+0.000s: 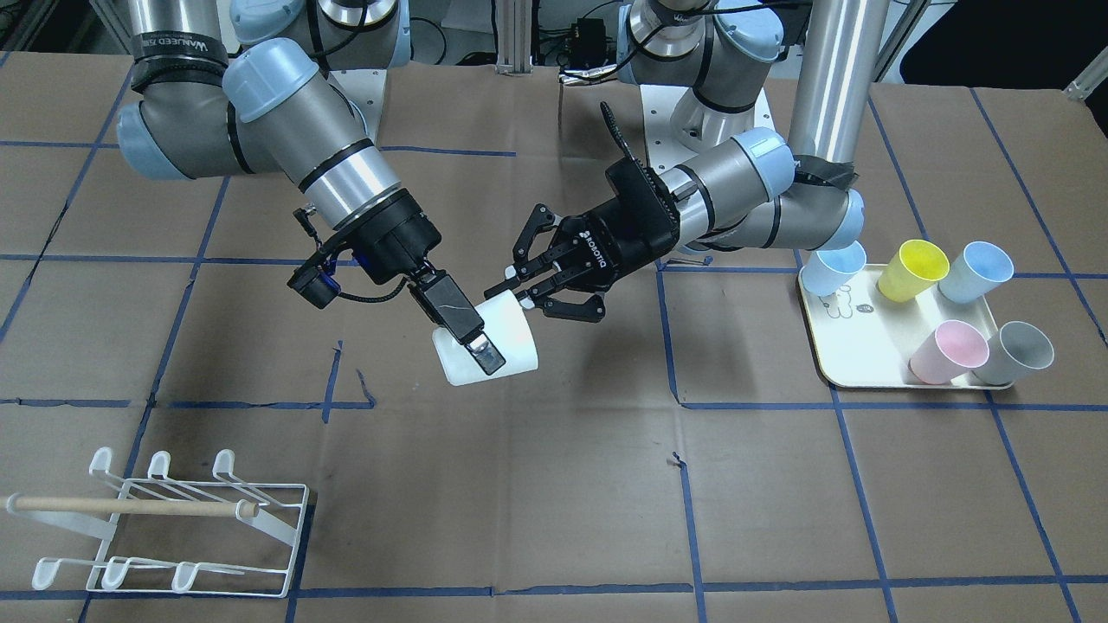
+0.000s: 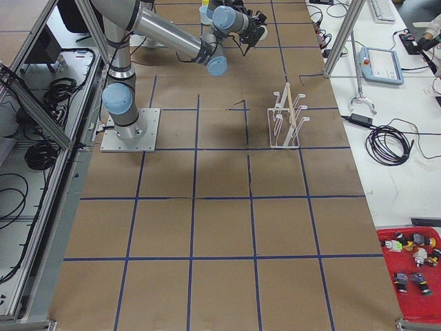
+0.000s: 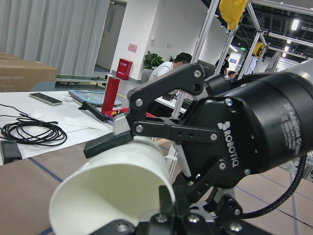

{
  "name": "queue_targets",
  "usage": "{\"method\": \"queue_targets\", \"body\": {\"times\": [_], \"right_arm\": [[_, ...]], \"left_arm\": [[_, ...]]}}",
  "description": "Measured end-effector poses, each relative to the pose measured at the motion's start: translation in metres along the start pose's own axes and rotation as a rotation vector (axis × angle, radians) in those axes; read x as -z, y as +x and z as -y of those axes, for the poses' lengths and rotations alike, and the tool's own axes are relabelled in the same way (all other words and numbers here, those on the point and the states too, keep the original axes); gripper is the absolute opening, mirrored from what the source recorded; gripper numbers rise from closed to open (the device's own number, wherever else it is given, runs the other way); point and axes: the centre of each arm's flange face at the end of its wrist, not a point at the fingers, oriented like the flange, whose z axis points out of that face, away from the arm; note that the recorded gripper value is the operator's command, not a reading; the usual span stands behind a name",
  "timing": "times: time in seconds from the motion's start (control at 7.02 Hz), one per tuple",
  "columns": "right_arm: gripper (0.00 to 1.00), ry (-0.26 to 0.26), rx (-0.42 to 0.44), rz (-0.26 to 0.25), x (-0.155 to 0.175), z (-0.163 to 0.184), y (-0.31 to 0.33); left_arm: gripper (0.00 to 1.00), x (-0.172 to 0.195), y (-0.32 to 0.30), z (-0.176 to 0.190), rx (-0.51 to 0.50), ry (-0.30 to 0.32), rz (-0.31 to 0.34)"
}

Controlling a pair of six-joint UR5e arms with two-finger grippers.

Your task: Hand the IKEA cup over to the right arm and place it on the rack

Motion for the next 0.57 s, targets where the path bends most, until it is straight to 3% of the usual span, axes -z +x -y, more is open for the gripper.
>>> {"method": "queue_targets", "body": {"times": [0.43, 0.57], "right_arm": [[0.44, 0.006, 0.002, 0.003, 0.0021, -0.0004, -0.0015], [0.44, 0.007, 0.003, 0.004, 0.0026, -0.0004, -0.0018]], "left_arm": [[0.89, 0.0024, -0.0031, 0.0037, -0.016, 0.012, 0.037], [0.96, 0.0043, -0.0033, 0.0033, -0.019, 0.016, 0.044]]}}
